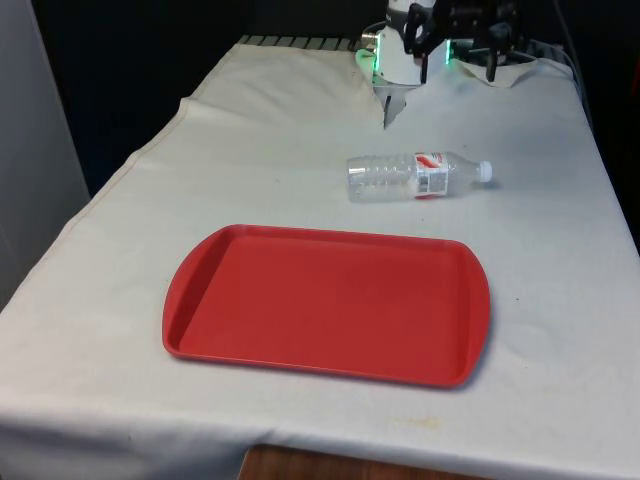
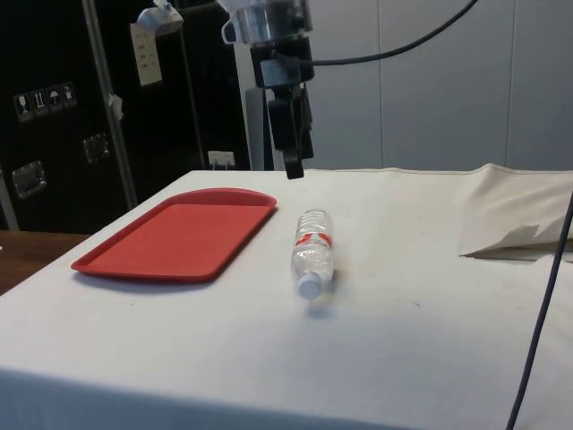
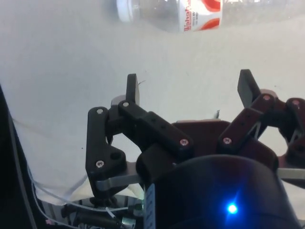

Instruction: Place the bottle upright on the tray.

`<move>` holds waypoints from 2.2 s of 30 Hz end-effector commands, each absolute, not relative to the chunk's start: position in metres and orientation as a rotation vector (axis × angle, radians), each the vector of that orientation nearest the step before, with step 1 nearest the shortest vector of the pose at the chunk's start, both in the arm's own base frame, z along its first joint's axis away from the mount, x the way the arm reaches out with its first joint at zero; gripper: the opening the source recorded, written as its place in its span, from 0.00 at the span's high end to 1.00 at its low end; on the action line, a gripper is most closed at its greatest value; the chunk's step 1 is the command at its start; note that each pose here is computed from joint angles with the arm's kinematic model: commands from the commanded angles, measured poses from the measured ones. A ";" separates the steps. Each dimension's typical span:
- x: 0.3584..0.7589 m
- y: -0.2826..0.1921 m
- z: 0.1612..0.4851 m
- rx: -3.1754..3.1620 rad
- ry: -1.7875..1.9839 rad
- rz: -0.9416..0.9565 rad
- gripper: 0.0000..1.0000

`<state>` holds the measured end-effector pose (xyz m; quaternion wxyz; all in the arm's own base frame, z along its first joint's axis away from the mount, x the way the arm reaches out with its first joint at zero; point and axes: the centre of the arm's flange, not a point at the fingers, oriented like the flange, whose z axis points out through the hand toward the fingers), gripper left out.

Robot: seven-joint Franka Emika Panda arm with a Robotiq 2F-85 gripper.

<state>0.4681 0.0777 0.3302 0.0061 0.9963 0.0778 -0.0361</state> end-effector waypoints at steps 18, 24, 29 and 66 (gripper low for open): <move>0.470 0.067 0.305 3.092 0.260 -0.123 0.00; 0.470 0.067 0.304 3.078 0.286 -0.134 0.00; 0.471 0.067 0.303 3.070 0.316 -0.145 0.00; 0.471 0.060 0.285 3.026 0.494 -0.194 0.00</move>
